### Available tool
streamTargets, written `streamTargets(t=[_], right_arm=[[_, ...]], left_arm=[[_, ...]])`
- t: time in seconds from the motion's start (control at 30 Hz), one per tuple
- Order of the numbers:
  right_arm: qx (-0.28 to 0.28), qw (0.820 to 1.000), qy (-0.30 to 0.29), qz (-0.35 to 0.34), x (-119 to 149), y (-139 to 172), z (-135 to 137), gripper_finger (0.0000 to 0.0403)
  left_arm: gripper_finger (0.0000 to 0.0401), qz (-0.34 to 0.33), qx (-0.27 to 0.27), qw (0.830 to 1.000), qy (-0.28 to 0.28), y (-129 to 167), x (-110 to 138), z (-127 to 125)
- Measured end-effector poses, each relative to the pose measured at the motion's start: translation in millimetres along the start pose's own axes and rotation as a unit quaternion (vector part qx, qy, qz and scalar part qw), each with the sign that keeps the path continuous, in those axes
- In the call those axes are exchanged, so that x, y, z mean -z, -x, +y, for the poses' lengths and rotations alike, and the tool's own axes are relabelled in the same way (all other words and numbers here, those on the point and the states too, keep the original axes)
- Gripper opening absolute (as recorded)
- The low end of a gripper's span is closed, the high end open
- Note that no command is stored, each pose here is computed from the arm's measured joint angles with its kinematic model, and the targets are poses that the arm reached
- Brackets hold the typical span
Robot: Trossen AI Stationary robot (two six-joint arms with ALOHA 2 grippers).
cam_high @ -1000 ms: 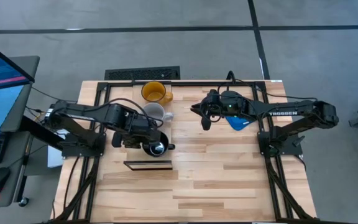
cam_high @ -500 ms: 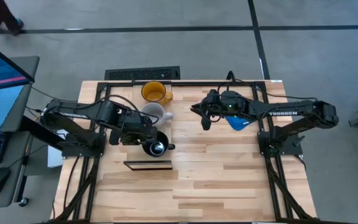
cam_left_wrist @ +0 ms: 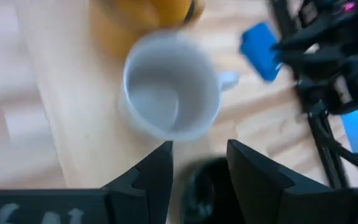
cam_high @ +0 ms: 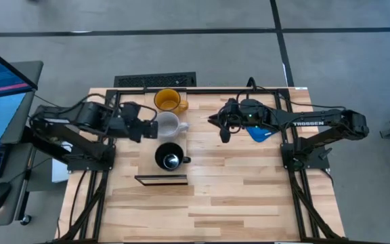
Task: Stack small to large cups/mugs on shelf
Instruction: Put the black mug on the shelf
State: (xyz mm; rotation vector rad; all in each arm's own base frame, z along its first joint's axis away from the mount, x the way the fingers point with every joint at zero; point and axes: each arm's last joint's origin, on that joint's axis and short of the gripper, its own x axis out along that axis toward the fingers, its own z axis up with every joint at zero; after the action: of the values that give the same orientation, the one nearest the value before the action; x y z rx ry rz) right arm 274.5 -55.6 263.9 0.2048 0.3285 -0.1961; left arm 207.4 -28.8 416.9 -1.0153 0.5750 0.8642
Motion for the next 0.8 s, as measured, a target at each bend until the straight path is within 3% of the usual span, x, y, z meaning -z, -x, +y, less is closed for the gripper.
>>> streamTargets(t=[0.23,0.5,0.67,0.8], right_arm=[[-0.021,1.000,-0.004,-0.018,-4,0,2,0.0097],[-0.046,0.990,-0.041,-0.129,-26,4,5,0.0097],[-0.061,0.983,-0.058,-0.163,-32,6,10,0.0097],[-0.078,0.980,-0.061,-0.174,-33,7,17,0.0097]], left_arm=[[0.0142,-0.118,0.043,0.980,-0.154,29,0,8],[0.0142,-0.201,0.053,0.931,-0.300,60,10,25],[0.0142,-0.231,0.064,0.898,-0.370,77,17,44],[0.0142,-0.233,0.100,0.885,-0.391,84,23,67]])
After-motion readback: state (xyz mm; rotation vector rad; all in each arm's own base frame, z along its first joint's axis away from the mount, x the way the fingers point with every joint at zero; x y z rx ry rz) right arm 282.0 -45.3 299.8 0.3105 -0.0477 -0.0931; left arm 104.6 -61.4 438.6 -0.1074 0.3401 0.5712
